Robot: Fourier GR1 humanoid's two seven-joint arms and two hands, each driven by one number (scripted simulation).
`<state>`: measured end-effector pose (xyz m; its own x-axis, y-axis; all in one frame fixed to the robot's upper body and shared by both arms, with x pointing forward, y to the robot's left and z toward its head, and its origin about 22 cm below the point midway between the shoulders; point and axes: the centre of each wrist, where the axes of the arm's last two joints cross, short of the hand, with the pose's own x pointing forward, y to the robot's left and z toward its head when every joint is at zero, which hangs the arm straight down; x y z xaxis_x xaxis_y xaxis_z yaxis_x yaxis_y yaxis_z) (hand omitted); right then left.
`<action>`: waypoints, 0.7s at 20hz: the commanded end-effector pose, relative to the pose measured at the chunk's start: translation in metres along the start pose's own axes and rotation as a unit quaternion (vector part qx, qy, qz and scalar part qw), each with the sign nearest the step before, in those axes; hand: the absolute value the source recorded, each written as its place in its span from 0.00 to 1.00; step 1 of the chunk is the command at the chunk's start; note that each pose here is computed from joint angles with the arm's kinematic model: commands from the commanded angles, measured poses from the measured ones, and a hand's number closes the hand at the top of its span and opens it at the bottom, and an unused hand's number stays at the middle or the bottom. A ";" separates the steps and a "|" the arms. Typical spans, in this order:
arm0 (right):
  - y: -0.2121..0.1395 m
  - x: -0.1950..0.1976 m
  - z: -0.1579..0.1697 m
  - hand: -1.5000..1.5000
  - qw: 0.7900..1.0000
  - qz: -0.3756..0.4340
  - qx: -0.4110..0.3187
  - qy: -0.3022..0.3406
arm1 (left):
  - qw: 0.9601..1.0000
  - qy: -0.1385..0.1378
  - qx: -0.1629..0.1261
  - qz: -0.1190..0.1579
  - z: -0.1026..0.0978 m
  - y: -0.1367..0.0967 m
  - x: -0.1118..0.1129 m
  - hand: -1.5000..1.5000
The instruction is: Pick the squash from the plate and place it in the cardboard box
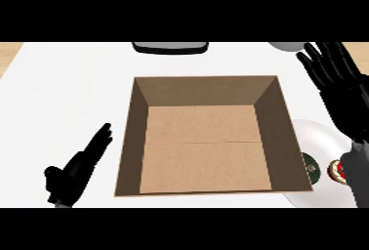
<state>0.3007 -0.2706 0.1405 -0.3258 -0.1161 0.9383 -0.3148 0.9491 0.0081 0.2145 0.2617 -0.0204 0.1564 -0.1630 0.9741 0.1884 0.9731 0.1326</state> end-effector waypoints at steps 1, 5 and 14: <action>-0.006 -0.009 -0.004 0.00 1.000 0.011 -0.023 -0.002 | 1.000 -0.001 0.029 -0.010 -0.006 0.006 -0.002 0.50; -0.046 0.004 0.016 0.00 0.984 0.055 -0.155 -0.074 | 0.984 -0.032 0.148 -0.096 -0.007 0.043 0.020 0.50; -0.056 -0.085 0.129 0.00 0.906 0.186 -0.381 0.022 | 0.982 -0.008 0.163 -0.098 -0.017 0.040 0.030 0.50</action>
<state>0.2630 -0.3483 0.0572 -0.2492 0.2189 0.9434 0.4173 0.9033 -0.0994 0.2371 0.2985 0.0062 0.1204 -0.3358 0.9342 -0.0891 0.9336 0.3471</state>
